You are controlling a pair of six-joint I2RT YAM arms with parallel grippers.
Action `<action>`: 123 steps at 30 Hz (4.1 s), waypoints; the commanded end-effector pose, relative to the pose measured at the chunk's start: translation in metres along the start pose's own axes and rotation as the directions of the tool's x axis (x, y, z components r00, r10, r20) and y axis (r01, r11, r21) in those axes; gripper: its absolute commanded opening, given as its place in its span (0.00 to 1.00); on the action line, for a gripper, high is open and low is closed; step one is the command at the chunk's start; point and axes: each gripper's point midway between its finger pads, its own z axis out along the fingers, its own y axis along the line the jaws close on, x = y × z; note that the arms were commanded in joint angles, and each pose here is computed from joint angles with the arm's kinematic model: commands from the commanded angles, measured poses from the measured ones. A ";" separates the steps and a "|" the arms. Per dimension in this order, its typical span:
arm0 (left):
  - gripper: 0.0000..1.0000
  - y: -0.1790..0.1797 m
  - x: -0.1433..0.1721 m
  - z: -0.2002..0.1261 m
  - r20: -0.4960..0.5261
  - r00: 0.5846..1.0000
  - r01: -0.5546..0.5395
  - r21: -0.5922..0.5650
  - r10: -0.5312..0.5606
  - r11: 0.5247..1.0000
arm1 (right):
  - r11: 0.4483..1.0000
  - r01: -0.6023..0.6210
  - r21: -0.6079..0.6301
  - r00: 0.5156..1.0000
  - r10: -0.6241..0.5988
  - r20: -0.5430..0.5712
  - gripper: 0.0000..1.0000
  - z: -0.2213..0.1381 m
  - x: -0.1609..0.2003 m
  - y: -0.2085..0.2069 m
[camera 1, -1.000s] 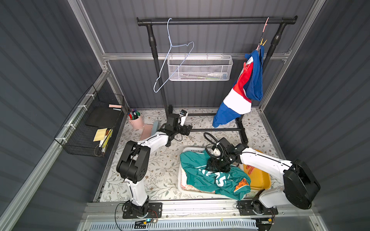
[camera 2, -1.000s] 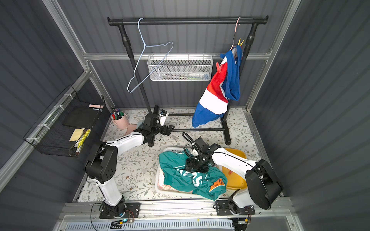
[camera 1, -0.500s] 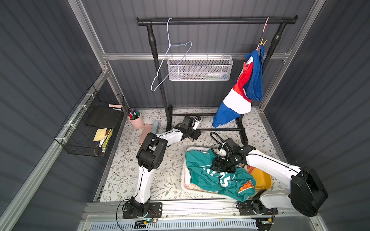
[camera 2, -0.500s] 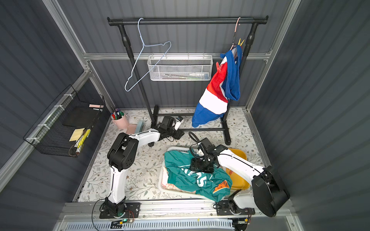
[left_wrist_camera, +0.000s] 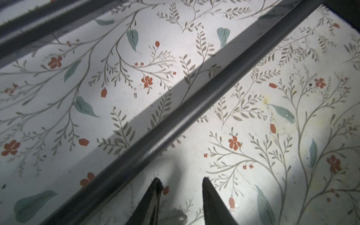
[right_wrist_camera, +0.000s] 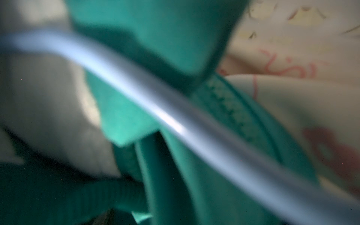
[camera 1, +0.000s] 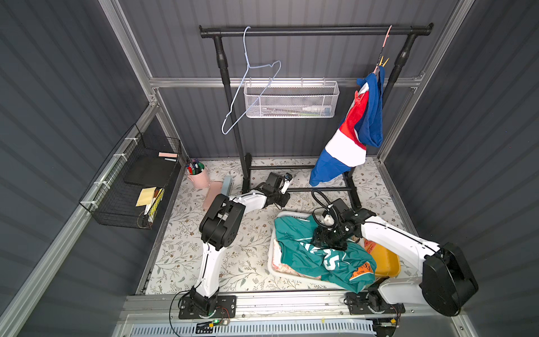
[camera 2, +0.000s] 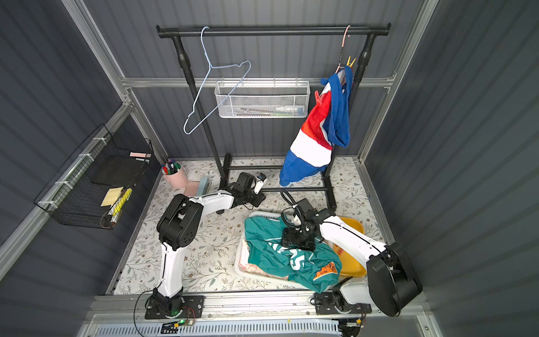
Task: Remove the clothespins securing jackets to the hanger
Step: Move the basket to the center of the board, then pick up the clothespin from the center of the board.
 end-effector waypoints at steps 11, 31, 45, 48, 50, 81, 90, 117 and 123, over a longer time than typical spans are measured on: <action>0.29 -0.001 0.072 -0.008 -0.158 0.984 0.086 -0.004 -0.086 0.996 | 0.992 0.005 0.124 0.998 0.004 -0.068 0.86 0.010 -0.009 -0.020; 0.29 0.012 0.120 -0.089 -0.304 0.892 0.322 -0.096 -0.336 0.942 | 0.994 0.031 0.106 0.999 -0.026 -0.048 0.86 0.015 -0.056 0.000; 0.46 0.015 0.055 -0.141 -0.101 0.935 0.334 -0.081 -0.341 0.939 | 1.000 0.024 0.020 0.999 -0.023 -0.040 0.85 0.017 -0.092 0.022; 0.54 0.016 0.008 -0.175 0.032 0.932 0.363 -0.070 -0.361 0.929 | 0.999 -0.022 -0.034 0.999 0.020 -0.045 0.84 0.010 -0.093 0.021; 0.57 0.018 -0.005 -0.184 0.092 0.919 0.389 -0.067 -0.382 0.919 | 1.000 0.000 -0.029 0.999 -0.001 -0.036 0.84 0.010 -0.093 0.019; 0.67 0.085 0.098 -0.097 -0.121 0.931 0.303 -0.275 -0.345 0.912 | 0.998 0.030 -0.051 0.999 -0.029 0.013 0.83 0.030 -0.071 0.000; 0.63 0.079 0.107 -0.096 -0.159 0.928 0.286 -0.277 -0.338 0.917 | 0.998 0.035 -0.049 0.999 -0.034 0.016 0.83 0.029 -0.080 0.004; 0.31 0.056 0.114 -0.079 -0.202 0.917 0.290 -0.253 -0.344 0.923 | 0.997 0.061 -0.042 0.997 -0.060 0.040 0.82 0.022 -0.079 0.004; 0.26 0.055 0.110 -0.082 -0.201 0.917 0.293 -0.250 -0.345 0.923 | 0.997 0.061 -0.049 0.997 -0.059 0.042 0.82 0.021 -0.081 0.007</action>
